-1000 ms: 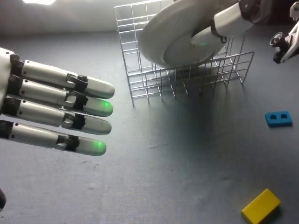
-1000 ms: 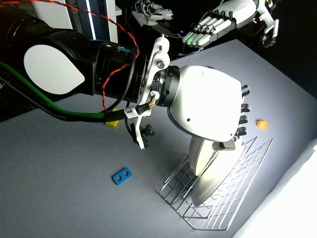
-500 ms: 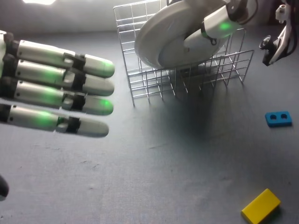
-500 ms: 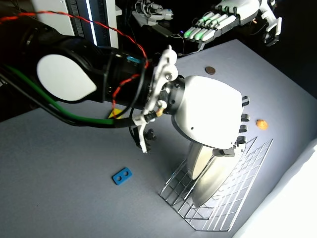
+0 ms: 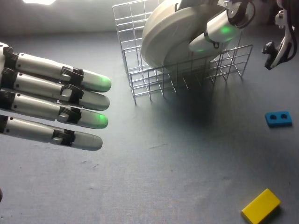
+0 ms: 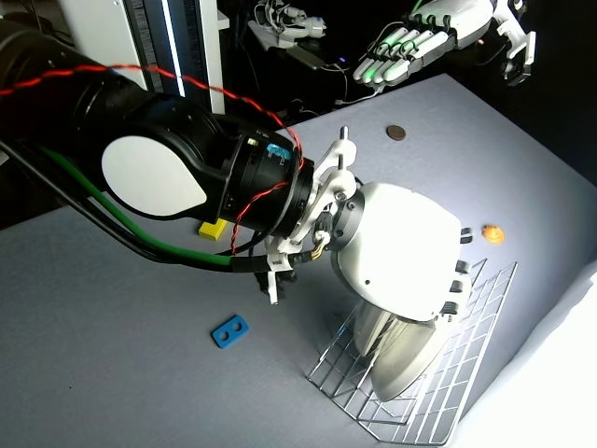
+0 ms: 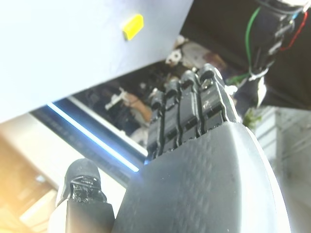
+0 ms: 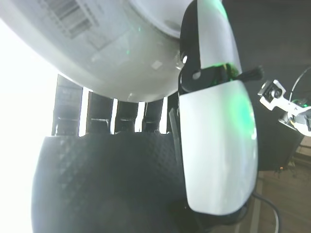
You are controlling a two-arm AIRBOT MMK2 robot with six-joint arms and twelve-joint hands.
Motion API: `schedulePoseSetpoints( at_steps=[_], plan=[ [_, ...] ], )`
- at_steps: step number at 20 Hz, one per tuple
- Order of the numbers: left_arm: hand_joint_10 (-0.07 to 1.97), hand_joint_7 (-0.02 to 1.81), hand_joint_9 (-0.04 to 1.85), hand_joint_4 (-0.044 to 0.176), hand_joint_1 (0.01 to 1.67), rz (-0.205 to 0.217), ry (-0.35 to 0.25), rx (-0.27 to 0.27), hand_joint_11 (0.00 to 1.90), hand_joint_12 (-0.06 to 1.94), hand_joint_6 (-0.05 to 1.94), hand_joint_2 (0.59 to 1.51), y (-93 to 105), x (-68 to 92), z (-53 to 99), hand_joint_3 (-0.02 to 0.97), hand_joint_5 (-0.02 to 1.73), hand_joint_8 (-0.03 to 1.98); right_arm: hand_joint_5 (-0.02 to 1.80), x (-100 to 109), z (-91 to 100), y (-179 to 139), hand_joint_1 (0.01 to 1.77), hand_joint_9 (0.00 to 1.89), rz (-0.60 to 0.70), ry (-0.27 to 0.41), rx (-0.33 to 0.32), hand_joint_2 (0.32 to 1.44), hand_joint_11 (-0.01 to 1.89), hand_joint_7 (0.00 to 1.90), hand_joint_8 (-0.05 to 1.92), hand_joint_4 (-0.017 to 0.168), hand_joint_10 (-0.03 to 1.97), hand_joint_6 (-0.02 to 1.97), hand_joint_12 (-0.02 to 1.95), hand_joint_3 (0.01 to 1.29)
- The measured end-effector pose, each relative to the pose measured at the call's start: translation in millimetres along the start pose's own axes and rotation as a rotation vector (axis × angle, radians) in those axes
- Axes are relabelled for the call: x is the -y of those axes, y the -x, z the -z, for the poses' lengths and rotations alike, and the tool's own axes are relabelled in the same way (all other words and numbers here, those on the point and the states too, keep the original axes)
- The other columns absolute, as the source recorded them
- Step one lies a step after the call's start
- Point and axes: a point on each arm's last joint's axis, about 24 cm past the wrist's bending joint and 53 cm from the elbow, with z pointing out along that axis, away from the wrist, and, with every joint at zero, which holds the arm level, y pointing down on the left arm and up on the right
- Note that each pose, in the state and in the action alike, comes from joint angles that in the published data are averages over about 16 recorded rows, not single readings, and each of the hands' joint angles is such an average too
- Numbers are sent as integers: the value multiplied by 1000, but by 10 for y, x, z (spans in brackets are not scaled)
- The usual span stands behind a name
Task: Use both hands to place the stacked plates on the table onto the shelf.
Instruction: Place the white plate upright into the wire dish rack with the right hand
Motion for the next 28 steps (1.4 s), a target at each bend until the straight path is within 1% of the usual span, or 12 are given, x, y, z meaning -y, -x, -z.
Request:
schedulePoseSetpoints(
  at_steps=[3,7,10,13,15,19,22,24,28],
  plan=[
    [13,95,53,2,22,-2,-4,-2,18,14,13,1129,-6,11,-6,16,111,3,1019,27,0,-21,1213,1183,0,-4,-3,971,814,1115,497,-5,12,870,859,14],
    [13,93,52,2,22,-3,-8,-3,20,19,13,1129,-7,20,-12,16,105,3,1009,48,3,-45,1208,1155,-1,-6,-7,974,776,1108,340,-5,11,836,877,14],
    [13,83,45,2,22,-3,-8,-3,21,19,13,1129,-7,20,-12,16,92,3,988,60,5,-56,1191,1113,-2,-6,-8,981,726,1083,292,-5,11,690,892,14],
    [13,78,40,2,22,-3,-8,-3,22,19,13,1129,-7,20,-12,16,86,2,969,69,6,-64,1167,1068,-3,-7,-9,989,672,1054,184,-5,11,538,914,14],
    [13,78,37,2,22,-4,-8,-3,22,19,13,1129,-7,20,-12,17,84,2,956,73,7,-67,1151,1038,-4,-7,-10,994,636,1034,169,-5,11,439,929,14],
    [13,68,31,2,22,-6,-8,0,21,19,13,1129,2,19,-12,17,72,3,933,81,9,-74,1118,979,-7,-8,-11,1004,565,1000,13,-5,12,236,953,14],
    [13,64,26,2,22,-8,-8,1,20,19,13,1129,8,19,-12,16,68,3,906,86,11,-78,1094,936,-8,-7,-11,1010,535,964,1,-5,12,84,954,14],
    [13,62,24,2,22,-10,-8,2,19,19,13,1129,11,18,-12,15,68,3,888,89,13,-79,1087,911,-9,-7,-11,1013,524,938,5,-5,12,35,953,14],
    [13,65,23,2,22,-13,-7,4,17,19,13,1129,19,17,-12,15,70,3,845,89,19,-79,1091,862,-10,-6,-10,1038,500,885,5,-5,12,32,949,14]
  ],
)
